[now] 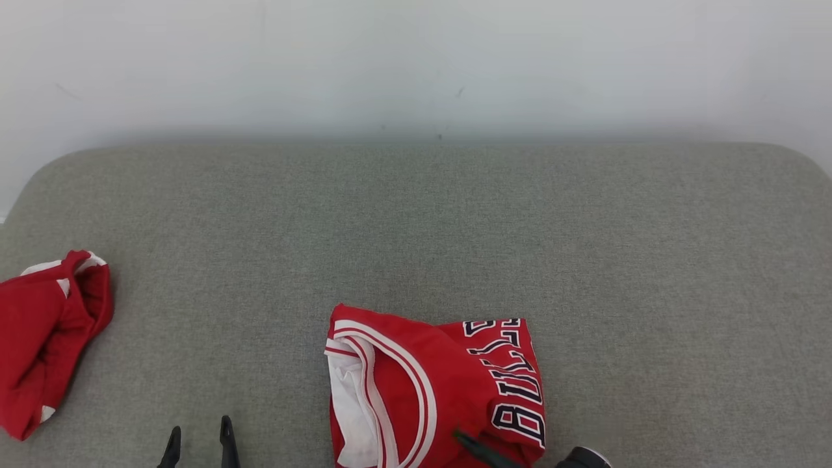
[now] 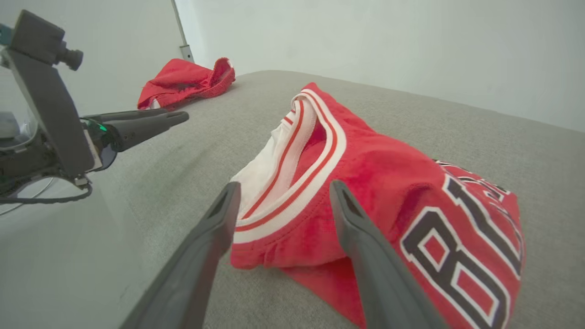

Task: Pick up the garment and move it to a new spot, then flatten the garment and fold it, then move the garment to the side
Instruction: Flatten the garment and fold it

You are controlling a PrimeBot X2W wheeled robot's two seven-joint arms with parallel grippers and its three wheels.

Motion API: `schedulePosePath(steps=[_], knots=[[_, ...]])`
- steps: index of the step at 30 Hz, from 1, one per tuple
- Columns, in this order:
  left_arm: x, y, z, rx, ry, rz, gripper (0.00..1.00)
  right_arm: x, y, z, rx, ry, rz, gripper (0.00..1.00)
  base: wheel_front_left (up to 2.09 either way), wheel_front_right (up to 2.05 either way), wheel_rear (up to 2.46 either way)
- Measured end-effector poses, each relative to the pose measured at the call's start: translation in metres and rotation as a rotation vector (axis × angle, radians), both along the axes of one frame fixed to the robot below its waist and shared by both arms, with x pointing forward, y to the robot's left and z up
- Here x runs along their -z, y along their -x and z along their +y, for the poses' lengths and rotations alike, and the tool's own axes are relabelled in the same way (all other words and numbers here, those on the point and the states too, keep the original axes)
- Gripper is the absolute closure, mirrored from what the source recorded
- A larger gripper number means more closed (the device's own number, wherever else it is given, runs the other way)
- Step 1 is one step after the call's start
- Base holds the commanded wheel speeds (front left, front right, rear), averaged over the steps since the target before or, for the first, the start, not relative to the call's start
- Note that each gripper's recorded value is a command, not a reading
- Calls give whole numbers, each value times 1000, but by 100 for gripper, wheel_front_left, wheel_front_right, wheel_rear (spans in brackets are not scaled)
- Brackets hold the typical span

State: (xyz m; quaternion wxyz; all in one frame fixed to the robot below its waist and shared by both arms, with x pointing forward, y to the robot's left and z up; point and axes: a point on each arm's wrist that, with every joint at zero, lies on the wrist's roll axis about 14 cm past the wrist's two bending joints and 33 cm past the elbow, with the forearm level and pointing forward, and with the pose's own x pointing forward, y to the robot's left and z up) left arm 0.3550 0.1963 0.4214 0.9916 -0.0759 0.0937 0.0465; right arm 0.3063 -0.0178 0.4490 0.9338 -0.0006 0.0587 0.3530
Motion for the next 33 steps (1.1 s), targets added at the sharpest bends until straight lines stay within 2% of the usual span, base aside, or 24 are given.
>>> schedulePosePath(steps=[5, 14, 18, 20, 21, 22, 24, 26, 27, 28, 33], knots=[[2, 1, 1, -6, 2, 8, 0, 26, 7, 12, -109, 87, 49, 0, 0, 0, 0], [7, 9, 14, -53, 5, 26, 0, 56, 0, 31, -210, 206, 115, 0, 0, 0, 0], [9, 10, 17, -63, 5, 33, 0, 63, -6, 31, -213, 231, 130, 0, 0, 0, 0], [10, 10, 18, -66, 5, 35, 0, 66, -9, 30, -208, 238, 138, 17, 0, 0, 0], [10, 10, 18, -67, 5, 35, 0, 69, -9, 27, -202, 250, 148, 41, 0, 0, 0], [10, 9, 18, -67, 5, 34, 0, 71, -10, 25, -196, 254, 155, 59, 0, 0, 0], [10, 8, 18, -68, 7, 35, 0, 76, -12, 21, -184, 271, 165, 78, 0, 0, 0], [10, 7, 18, -67, 7, 36, 0, 76, -15, 20, -178, 276, 164, 85, 0, 0, 0], [11, 7, 17, -65, 7, 36, 0, 76, -16, 20, -176, 279, 164, 95, 0, 0, 0], [11, 6, 17, -64, 8, 36, 0, 76, -17, 19, -172, 279, 166, 100, 0, 0, 0], [11, 3, 14, -56, 9, 36, 0, 69, -21, 23, -160, 240, 149, 100, 0, 0, 0]])
